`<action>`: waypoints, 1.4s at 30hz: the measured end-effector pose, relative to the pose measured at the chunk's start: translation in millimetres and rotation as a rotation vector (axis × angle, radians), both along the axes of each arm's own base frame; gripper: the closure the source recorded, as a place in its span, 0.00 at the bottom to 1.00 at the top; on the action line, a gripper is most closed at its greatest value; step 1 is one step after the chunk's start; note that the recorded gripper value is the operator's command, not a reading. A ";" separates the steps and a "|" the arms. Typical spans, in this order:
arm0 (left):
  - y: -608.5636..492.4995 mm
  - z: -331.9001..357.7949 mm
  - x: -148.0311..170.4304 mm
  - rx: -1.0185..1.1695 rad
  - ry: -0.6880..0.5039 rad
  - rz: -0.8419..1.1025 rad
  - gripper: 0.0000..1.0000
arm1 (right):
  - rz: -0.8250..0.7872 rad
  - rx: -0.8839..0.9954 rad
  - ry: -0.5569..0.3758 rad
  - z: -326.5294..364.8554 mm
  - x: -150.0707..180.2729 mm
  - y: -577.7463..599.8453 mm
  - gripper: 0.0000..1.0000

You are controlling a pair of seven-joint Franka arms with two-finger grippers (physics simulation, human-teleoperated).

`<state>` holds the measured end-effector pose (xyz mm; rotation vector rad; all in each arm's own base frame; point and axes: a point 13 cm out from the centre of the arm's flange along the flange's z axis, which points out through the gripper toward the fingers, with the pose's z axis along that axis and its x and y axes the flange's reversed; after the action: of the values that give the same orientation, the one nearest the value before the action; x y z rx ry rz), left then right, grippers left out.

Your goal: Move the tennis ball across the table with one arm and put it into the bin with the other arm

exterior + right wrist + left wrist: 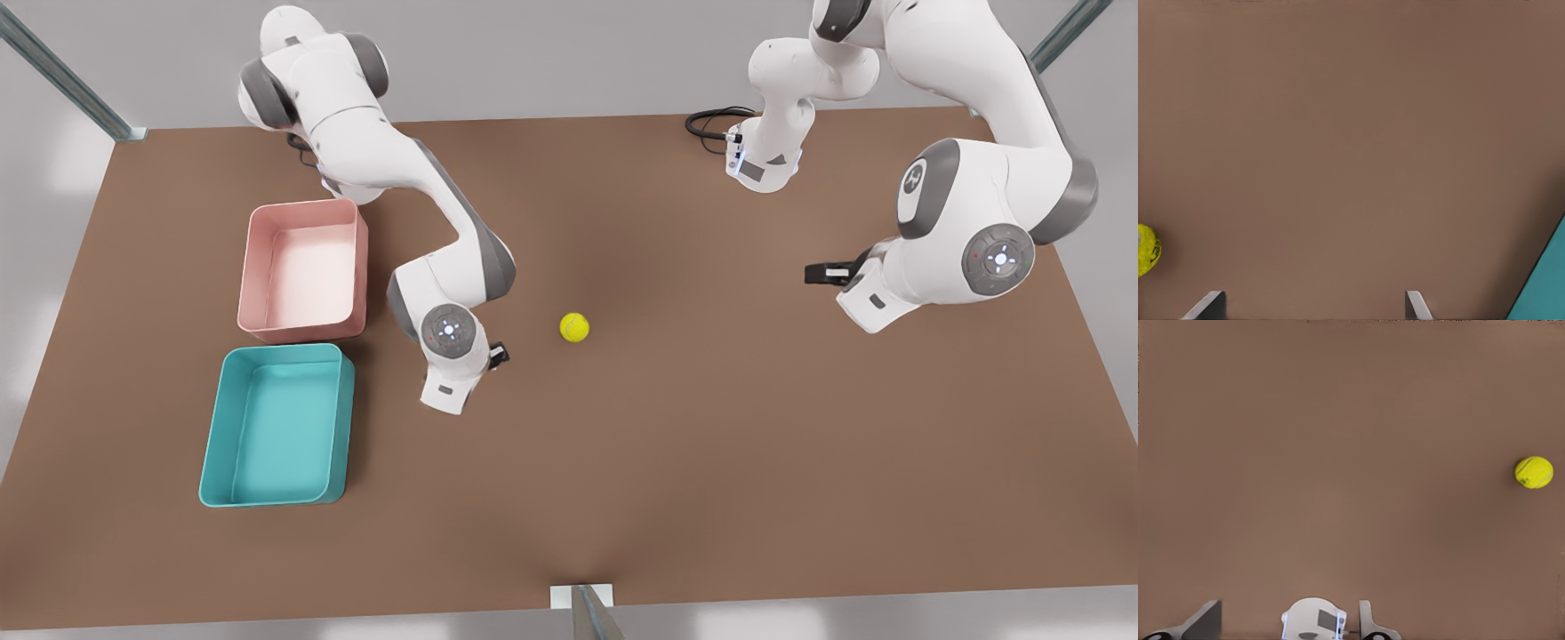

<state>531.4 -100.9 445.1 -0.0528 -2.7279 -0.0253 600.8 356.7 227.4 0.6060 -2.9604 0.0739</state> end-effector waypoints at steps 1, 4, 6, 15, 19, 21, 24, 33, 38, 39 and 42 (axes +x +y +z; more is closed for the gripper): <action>-0.2 -0.2 0.1 0.005 0.000 0.011 0.00 | -0.024 0.007 -0.020 -11.0 -3.0 19.3 0.00; -1.0 -0.6 0.3 0.018 -0.002 0.041 0.00 | -0.107 0.035 -0.082 -28.8 -14.2 71.6 0.00; -1.2 -0.9 0.4 0.026 -0.003 0.060 0.00 | -0.188 0.066 -0.111 -31.8 -14.5 90.6 0.00; -0.4 -0.5 0.5 0.052 -0.005 0.122 0.00 | -0.479 0.133 -0.061 -66.9 -59.3 145.9 0.00; -2.0 -1.1 0.4 0.060 -0.005 0.137 0.00 | -0.486 0.128 -0.034 -68.0 -118.9 187.5 0.00; -2.3 -1.2 0.5 0.063 -0.005 0.145 0.00 | -0.497 0.117 -0.025 -71.2 -139.7 197.2 0.00; -1.8 -1.8 0.8 0.067 -0.005 0.156 0.00 | -0.533 0.094 -0.012 -75.7 -157.4 193.1 0.00; -0.1 -4.1 1.1 0.077 0.001 0.181 0.00 | -0.640 0.035 -0.014 -123.2 -157.2 178.4 0.00; 0.8 -4.5 0.8 0.079 0.004 0.192 0.00 | -0.672 0.035 -0.026 -141.2 -158.9 182.5 0.00; 0.8 -4.1 0.6 0.079 0.004 0.193 0.00 | -0.677 0.034 -0.028 -144.7 -159.3 182.8 0.00; 0.7 -2.8 0.0 0.080 0.003 0.197 0.00 | -0.685 0.033 -0.032 -156.3 -165.0 187.8 0.00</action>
<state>531.5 -100.2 442.2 0.2376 -2.7133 -0.0777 435.8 544.5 71.1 -0.4256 -3.0202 -0.0300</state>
